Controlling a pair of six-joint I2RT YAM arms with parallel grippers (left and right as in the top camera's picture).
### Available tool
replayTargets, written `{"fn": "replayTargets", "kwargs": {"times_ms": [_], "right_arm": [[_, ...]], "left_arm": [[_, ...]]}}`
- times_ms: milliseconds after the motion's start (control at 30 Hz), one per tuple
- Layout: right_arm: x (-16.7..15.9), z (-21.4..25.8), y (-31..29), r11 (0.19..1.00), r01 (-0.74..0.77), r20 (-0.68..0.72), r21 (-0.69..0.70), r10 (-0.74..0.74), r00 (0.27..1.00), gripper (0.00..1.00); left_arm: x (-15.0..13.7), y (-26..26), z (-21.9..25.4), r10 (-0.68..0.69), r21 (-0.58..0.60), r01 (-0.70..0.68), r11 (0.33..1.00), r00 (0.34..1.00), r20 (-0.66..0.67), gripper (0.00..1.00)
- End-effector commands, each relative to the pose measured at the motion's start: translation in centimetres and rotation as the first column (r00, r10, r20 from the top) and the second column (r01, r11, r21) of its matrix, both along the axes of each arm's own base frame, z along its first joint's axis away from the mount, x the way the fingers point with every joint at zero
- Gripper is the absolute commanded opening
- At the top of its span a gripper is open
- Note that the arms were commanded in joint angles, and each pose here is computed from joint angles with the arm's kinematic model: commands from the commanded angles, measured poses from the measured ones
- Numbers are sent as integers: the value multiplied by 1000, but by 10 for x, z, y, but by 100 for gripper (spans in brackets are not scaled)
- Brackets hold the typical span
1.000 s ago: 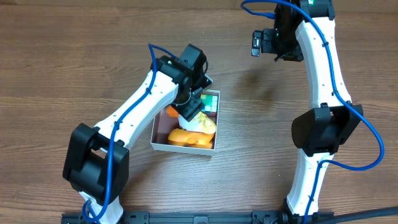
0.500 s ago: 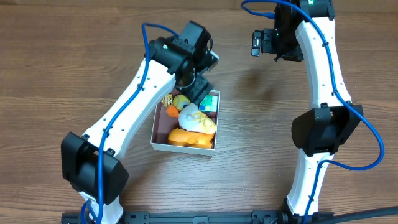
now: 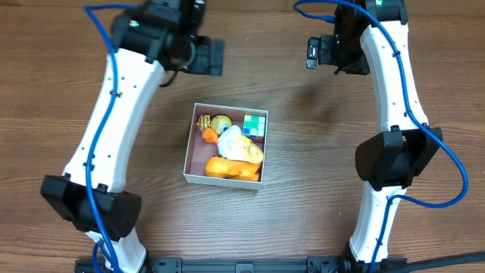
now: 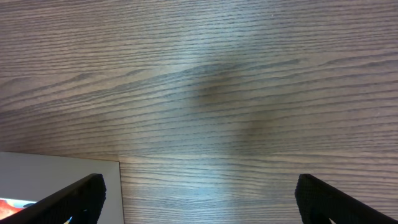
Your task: Pack container
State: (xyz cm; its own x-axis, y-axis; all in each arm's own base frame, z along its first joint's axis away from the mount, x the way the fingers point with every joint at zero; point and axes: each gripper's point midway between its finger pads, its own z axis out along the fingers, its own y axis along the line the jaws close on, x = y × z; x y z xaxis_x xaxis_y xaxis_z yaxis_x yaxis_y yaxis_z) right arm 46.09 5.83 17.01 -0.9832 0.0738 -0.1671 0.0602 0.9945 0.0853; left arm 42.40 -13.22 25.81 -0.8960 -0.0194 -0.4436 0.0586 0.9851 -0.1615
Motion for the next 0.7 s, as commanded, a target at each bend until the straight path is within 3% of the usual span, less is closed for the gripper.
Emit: {"fn": "replayTargets", "kwargs": {"times_ms": [0, 167, 533, 667], "right_arm": [[4, 10, -1, 1000, 9, 36, -6, -9, 999, 100], [4, 10, -1, 1000, 9, 36, -6, -9, 999, 100], [4, 10, -1, 1000, 9, 36, -6, -9, 999, 100], [4, 10, -1, 1000, 9, 36, -6, -9, 999, 100]], "left_arm": [[11, 39, 2, 190, -35, -191, 981, 982, -18, 100], [6, 73, -3, 262, -33, -264, 964, 962, -72, 100], [6, 76, -5, 269, -30, -272, 962, 960, -77, 100], [-7, 83, -10, 267, 15, -267, 964, 956, -122, 100]]}}
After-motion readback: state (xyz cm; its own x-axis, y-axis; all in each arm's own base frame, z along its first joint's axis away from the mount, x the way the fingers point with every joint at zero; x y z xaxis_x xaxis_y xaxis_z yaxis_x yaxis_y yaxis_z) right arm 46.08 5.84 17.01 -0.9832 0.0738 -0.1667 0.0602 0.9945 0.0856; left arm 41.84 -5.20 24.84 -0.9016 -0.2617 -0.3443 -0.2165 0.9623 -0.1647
